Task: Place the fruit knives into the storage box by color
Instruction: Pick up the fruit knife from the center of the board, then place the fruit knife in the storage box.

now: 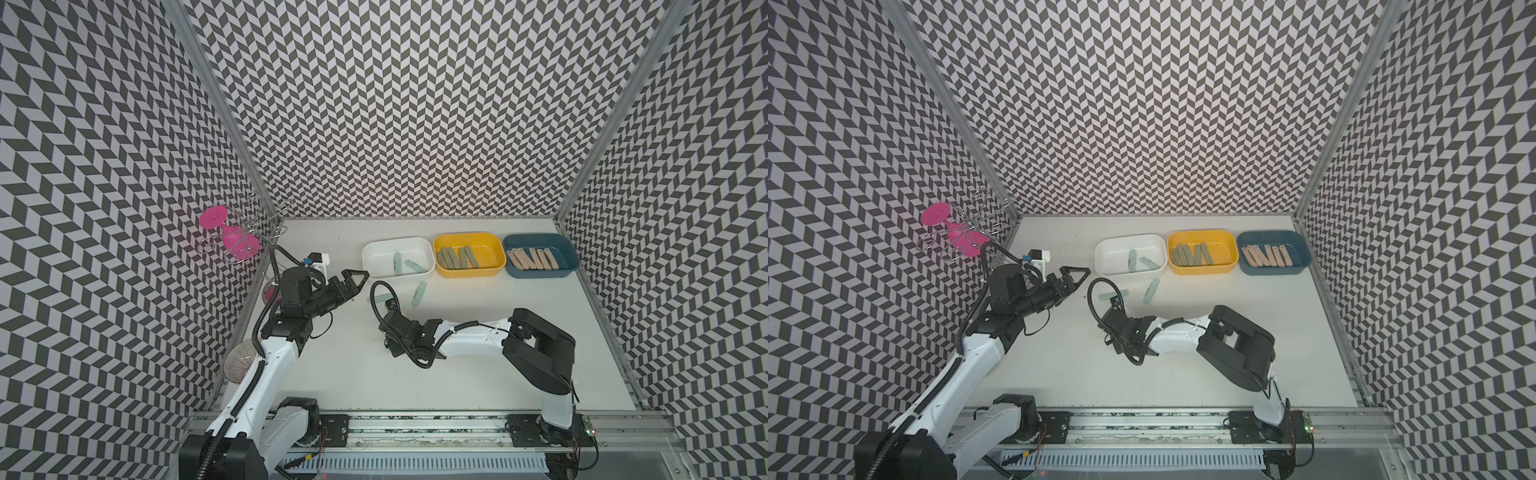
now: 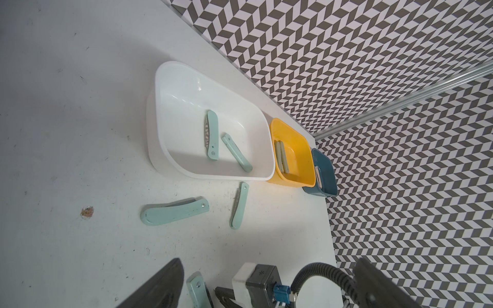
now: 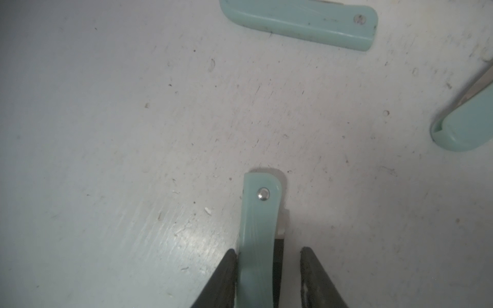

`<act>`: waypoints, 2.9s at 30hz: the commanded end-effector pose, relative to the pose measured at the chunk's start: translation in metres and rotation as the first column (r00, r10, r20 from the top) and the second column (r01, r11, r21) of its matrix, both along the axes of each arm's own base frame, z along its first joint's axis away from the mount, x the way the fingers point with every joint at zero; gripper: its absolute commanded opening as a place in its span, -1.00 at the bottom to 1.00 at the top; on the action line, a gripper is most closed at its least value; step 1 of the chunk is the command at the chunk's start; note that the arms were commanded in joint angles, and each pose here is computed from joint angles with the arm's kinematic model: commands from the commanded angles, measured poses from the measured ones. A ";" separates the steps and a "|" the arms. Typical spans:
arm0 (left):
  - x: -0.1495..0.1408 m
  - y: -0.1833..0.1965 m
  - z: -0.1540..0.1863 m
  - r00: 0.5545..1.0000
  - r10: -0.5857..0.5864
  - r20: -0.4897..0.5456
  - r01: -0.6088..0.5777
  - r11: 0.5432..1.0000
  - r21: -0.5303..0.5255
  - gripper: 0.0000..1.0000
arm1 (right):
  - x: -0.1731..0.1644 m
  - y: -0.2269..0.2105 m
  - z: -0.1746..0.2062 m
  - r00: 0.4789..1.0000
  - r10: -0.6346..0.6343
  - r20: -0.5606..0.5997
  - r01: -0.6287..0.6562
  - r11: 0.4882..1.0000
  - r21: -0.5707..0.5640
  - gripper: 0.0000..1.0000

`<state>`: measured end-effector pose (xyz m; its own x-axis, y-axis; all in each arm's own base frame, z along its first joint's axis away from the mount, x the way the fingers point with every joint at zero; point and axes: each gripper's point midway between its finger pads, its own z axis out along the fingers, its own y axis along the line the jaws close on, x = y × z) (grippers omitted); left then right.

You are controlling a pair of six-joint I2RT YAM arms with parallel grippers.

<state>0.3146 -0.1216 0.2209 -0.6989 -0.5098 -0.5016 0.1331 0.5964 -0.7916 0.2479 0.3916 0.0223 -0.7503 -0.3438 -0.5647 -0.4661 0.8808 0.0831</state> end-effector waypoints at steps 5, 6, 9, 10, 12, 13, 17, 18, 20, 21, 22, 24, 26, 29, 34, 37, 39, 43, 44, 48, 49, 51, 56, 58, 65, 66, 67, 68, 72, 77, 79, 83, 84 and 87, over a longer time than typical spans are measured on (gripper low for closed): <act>0.004 0.000 -0.003 1.000 -0.010 0.024 0.009 1.000 0.008 1.00 | -0.012 -0.013 -0.036 0.998 0.016 -0.068 -0.023 0.995 -0.101 -0.22; 0.004 0.000 -0.004 1.000 -0.009 0.024 0.009 1.000 0.009 1.00 | -0.013 -0.013 -0.037 0.997 0.017 -0.070 -0.024 0.994 -0.103 -0.25; 0.005 0.000 -0.007 1.000 -0.009 0.016 0.009 1.000 0.009 1.00 | -0.014 -0.015 -0.037 0.997 0.010 -0.074 -0.017 0.995 -0.099 -0.40; 0.006 0.001 -0.008 1.000 -0.007 0.014 0.007 1.000 0.009 1.00 | -0.014 -0.015 -0.037 0.997 0.010 -0.074 -0.017 0.995 -0.098 -0.46; 0.007 0.000 -0.009 1.000 -0.009 0.014 0.009 1.000 0.009 1.00 | -0.013 -0.014 -0.033 0.998 0.008 -0.069 -0.014 0.996 -0.088 -0.51; 0.008 0.000 -0.009 1.000 -0.008 0.014 0.008 1.000 0.010 1.00 | -0.012 -0.012 -0.030 0.998 0.009 -0.064 -0.014 0.997 -0.080 -0.53; 0.011 -0.001 -0.009 1.000 -0.015 0.016 0.015 1.000 0.004 1.00 | -0.006 -0.008 -0.014 0.999 -0.001 -0.045 -0.001 0.999 -0.038 -0.57; 0.012 -0.002 -0.010 1.000 -0.018 0.016 0.018 1.000 0.002 1.00 | -0.003 -0.007 -0.008 0.999 -0.005 -0.040 0.004 1.000 -0.019 -0.57; 0.013 -0.004 -0.010 0.999 -0.032 0.020 0.032 0.999 -0.003 1.00 | 0.003 -0.006 0.005 0.999 -0.013 -0.029 0.014 1.000 0.021 -0.57; 0.014 -0.005 -0.010 0.999 -0.040 0.023 0.040 0.999 -0.007 1.00 | 0.006 -0.005 0.012 1.000 -0.018 -0.024 0.019 0.999 0.046 -0.57; 0.014 -0.006 -0.011 0.999 -0.046 0.022 0.046 0.999 -0.010 1.00 | 0.008 -0.004 0.020 1.000 -0.022 -0.018 0.023 0.997 0.069 -0.57; 0.016 -0.008 -0.011 0.998 -0.059 0.025 0.059 0.998 -0.010 1.00 | 0.013 -0.002 0.033 1.000 -0.025 -0.010 0.026 0.993 0.112 -0.57; 0.018 -0.009 -0.012 0.998 -0.066 0.025 0.066 0.998 -0.009 1.00 | 0.015 -0.002 0.044 1.000 -0.026 -0.004 0.027 0.989 0.146 -0.57; 0.019 -0.010 -0.013 0.997 -0.071 0.029 0.072 0.997 -0.010 1.00 | 0.020 -0.003 0.058 0.999 -0.032 0.001 0.031 0.981 0.189 -0.58; 0.022 -0.013 -0.011 0.996 -0.081 0.036 0.082 0.996 -0.018 1.00 | 0.030 -0.003 0.092 0.998 -0.043 0.035 0.032 0.966 0.258 -0.58; 0.026 -0.015 -0.002 0.995 -0.086 0.054 0.087 0.996 -0.027 1.00 | 0.042 -0.006 0.119 0.996 -0.061 0.064 0.039 0.951 0.306 -0.57; 0.030 -0.016 0.007 0.994 -0.086 0.071 0.089 0.995 -0.037 1.00 | 0.054 -0.008 0.140 0.993 -0.079 0.088 0.044 0.939 0.342 -0.57; 0.043 -0.018 0.025 0.991 -0.091 0.102 0.096 0.994 -0.052 1.00 | 0.084 -0.012 0.178 0.982 -0.119 0.147 0.051 0.914 0.403 -0.57; 0.047 -0.020 0.031 0.989 -0.095 0.111 0.102 0.993 -0.056 1.00 | 0.094 -0.015 0.187 0.976 -0.137 0.167 0.056 0.907 0.418 -0.57; 0.065 -0.022 0.044 0.987 -0.095 0.130 0.104 0.992 -0.070 1.00 | 0.131 -0.020 0.212 0.958 -0.195 0.209 0.076 0.879 0.471 -0.55; 0.069 -0.022 0.047 0.986 -0.095 0.136 0.105 0.992 -0.071 1.00 | 0.140 -0.019 0.214 0.958 -0.201 0.207 0.080 0.874 0.480 -0.55; 0.079 -0.022 0.049 0.986 -0.092 0.140 0.102 0.992 -0.070 1.00 | 0.159 -0.017 0.218 0.952 -0.223 0.211 0.092 0.864 0.496 -0.55; 0.101 -0.024 0.047 0.987 -0.094 0.133 0.104 0.992 -0.068 1.00 | 0.202 -0.004 0.208 0.948 -0.255 0.193 0.118 0.841 0.528 -0.55; 0.108 -0.025 0.043 0.987 -0.096 0.126 0.106 0.992 -0.068 1.00 | 0.216 0.003 0.197 0.950 -0.256 0.179 0.122 0.832 0.541 -0.55; 0.130 -0.025 0.036 0.989 -0.098 0.114 0.106 0.992 -0.072 1.00 | 0.250 0.019 0.154 0.958 -0.261 0.114 0.154 0.812 0.563 -0.55; 0.132 -0.025 0.035 0.989 -0.098 0.113 0.107 0.992 -0.074 1.00 | 0.253 0.021 0.148 0.959 -0.263 0.108 0.159 0.812 0.562 -0.55; 0.134 -0.025 0.036 0.989 -0.097 0.114 0.107 0.991 -0.077 1.00 | 0.256 0.023 0.139 0.960 -0.264 0.097 0.167 0.814 0.556 -0.55; 0.135 -0.025 0.035 0.989 -0.098 0.113 0.107 0.991 -0.082 1.00 | 0.260 0.025 0.131 0.961 -0.263 0.089 0.172 0.815 0.554 -0.55; 0.137 -0.025 0.033 0.989 -0.093 0.113 0.104 0.990 -0.100 1.00 | 0.269 0.029 0.104 0.961 -0.271 0.060 0.197 0.818 0.540 -0.55; 0.137 -0.025 0.029 0.990 -0.093 0.109 0.105 0.989 -0.106 1.00 | 0.277 0.031 0.080 0.960 -0.276 0.040 0.215 0.825 0.523 -0.55; 0.138 -0.025 0.029 0.990 -0.094 0.108 0.105 0.989 -0.107 1.00 | 0.281 0.030 0.073 0.959 -0.280 0.037 0.222 0.828 0.515 -0.55; 0.138 -0.026 0.029 0.989 -0.094 0.110 0.106 0.988 -0.111 1.00 | 0.284 0.029 0.062 0.958 -0.283 0.032 0.230 0.835 0.499 -0.54; 0.138 -0.025 0.029 0.990 -0.093 0.110 0.105 0.988 -0.111 1.00 | 0.284 0.029 0.058 0.958 -0.284 0.029 0.234 0.837 0.494 -0.54; 0.137 -0.025 0.030 0.990 -0.092 0.109 0.104 0.988 -0.112 1.00 | 0.286 0.028 0.049 0.959 -0.283 0.022 0.239 0.844 0.480 -0.52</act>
